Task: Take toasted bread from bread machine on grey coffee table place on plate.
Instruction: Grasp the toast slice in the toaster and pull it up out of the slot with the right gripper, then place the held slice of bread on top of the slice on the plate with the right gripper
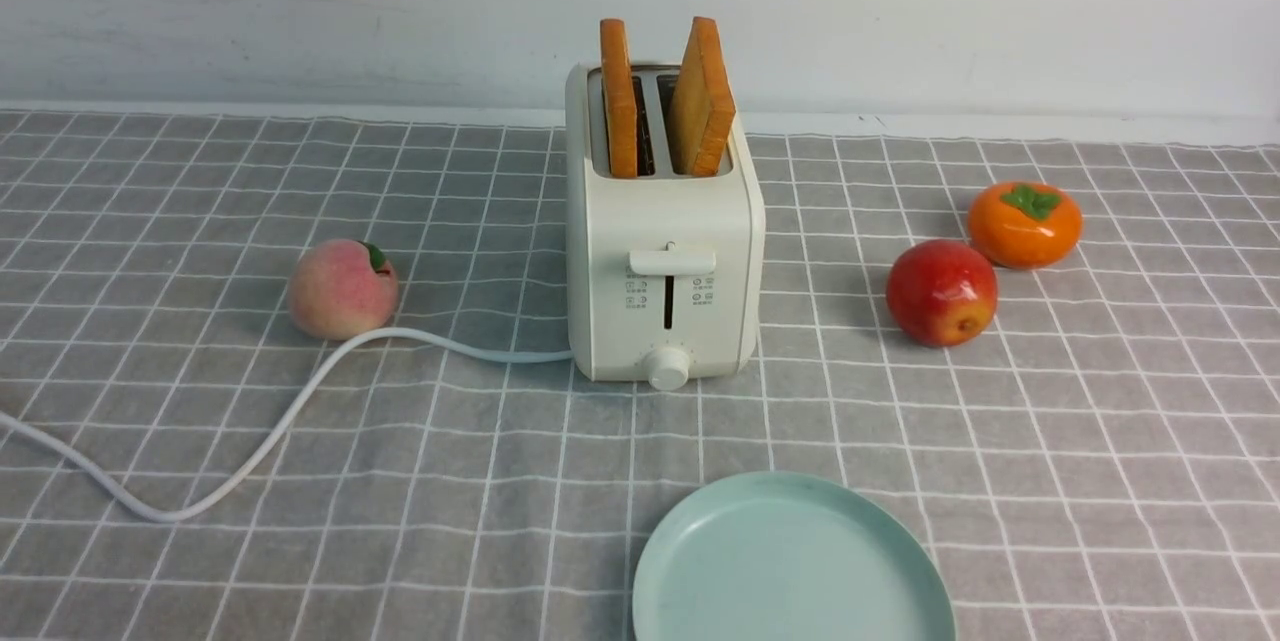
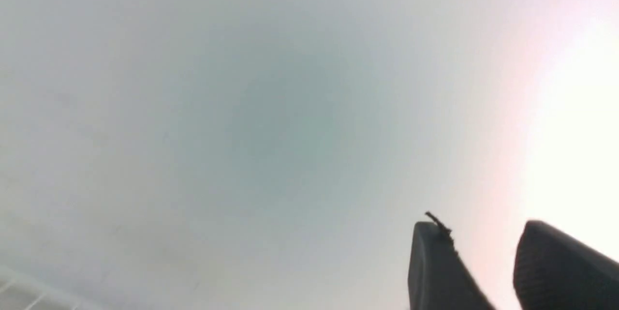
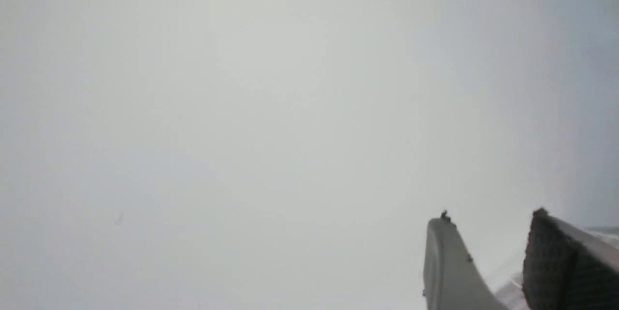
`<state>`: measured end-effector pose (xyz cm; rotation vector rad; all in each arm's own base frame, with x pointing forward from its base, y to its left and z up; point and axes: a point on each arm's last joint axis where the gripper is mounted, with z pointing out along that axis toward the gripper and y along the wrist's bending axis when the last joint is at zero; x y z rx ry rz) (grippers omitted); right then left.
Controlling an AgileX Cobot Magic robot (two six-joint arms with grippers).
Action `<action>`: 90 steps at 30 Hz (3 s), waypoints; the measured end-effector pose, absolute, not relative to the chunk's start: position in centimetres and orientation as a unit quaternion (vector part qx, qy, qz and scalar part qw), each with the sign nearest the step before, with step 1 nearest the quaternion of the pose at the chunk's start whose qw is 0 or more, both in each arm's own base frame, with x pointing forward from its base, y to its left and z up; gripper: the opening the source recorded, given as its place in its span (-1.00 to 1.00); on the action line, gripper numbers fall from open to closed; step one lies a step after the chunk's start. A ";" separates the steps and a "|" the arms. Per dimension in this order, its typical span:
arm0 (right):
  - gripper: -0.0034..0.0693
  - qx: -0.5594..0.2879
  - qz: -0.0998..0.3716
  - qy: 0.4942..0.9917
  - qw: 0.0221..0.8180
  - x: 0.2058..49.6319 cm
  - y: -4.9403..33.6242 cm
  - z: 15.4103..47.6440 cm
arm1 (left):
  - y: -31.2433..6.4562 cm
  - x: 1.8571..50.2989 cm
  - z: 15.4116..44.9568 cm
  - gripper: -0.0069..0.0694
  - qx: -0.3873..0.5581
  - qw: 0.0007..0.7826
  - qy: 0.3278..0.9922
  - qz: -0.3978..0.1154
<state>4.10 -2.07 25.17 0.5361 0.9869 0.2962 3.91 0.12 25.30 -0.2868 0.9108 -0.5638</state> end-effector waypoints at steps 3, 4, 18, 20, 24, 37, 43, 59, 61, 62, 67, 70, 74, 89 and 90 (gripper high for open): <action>-0.25 0.241 0.171 0.438 0.849 3.1 -1.6 29.2 | 0.1 3.3 28.5 -0.20 -0.146 0.851 0.398 -0.311; -0.25 0.237 0.186 0.439 0.846 2.9 -1.4 31.1 | 0.1 3.2 30.4 -0.20 -0.148 0.846 0.402 -0.318; -0.25 0.122 0.144 0.701 0.687 10.8 0.2 44.2 | -0.8 13.0 39.5 -0.20 -0.237 0.550 0.776 -0.200; -0.25 0.119 0.146 0.729 0.658 12.9 0.4 43.3 | -1.2 14.0 38.1 -0.20 -0.235 0.506 0.808 -0.189; -0.25 0.081 0.155 0.779 0.602 16.1 1.9 40.7 | -2.2 15.2 34.9 -0.20 -0.214 0.428 0.862 -0.168; -0.25 -0.057 0.176 0.913 0.364 23.6 10.6 33.4 | -3.9 15.8 32.8 -0.20 -0.121 0.386 0.896 -0.182; -0.15 -0.041 0.214 0.885 0.412 30.2 13.6 36.6 | -4.4 15.9 33.1 -0.20 -0.133 0.386 0.886 -0.219; 0.38 -0.074 0.230 0.862 0.445 44.3 19.8 33.6 | -6.0 15.3 33.1 -0.20 -0.092 0.374 0.890 -0.244; 0.38 -0.066 0.240 0.866 0.434 44.7 20.2 32.5 | -6.0 15.3 33.1 -0.20 -0.092 0.374 0.890 -0.244; 0.38 -0.064 0.242 0.868 0.430 44.9 20.3 32.1 | -6.0 15.4 33.2 -0.20 -0.092 0.375 0.890 -0.244; 0.22 -0.062 0.244 0.873 0.418 45.3 20.6 30.9 | -6.0 15.4 33.2 -0.19 -0.092 0.375 0.890 -0.244; -0.16 -0.060 0.248 0.870 0.423 45.2 20.5 31.4 | -6.0 15.4 33.2 -0.19 -0.092 0.375 0.890 -0.244; -0.65 -0.060 0.251 0.857 0.446 44.5 19.9 33.6 | -6.0 15.4 33.2 -0.19 -0.092 0.375 0.890 -0.244; -0.65 -0.079 0.135 0.897 0.414 34.0 9.2 45.9 | -6.1 15.3 33.2 -0.19 -0.093 0.374 0.889 -0.246; -0.65 -0.084 0.128 0.917 0.368 33.4 9.1 45.0 | -6.1 15.3 33.2 -0.19 -0.094 0.373 0.889 -0.249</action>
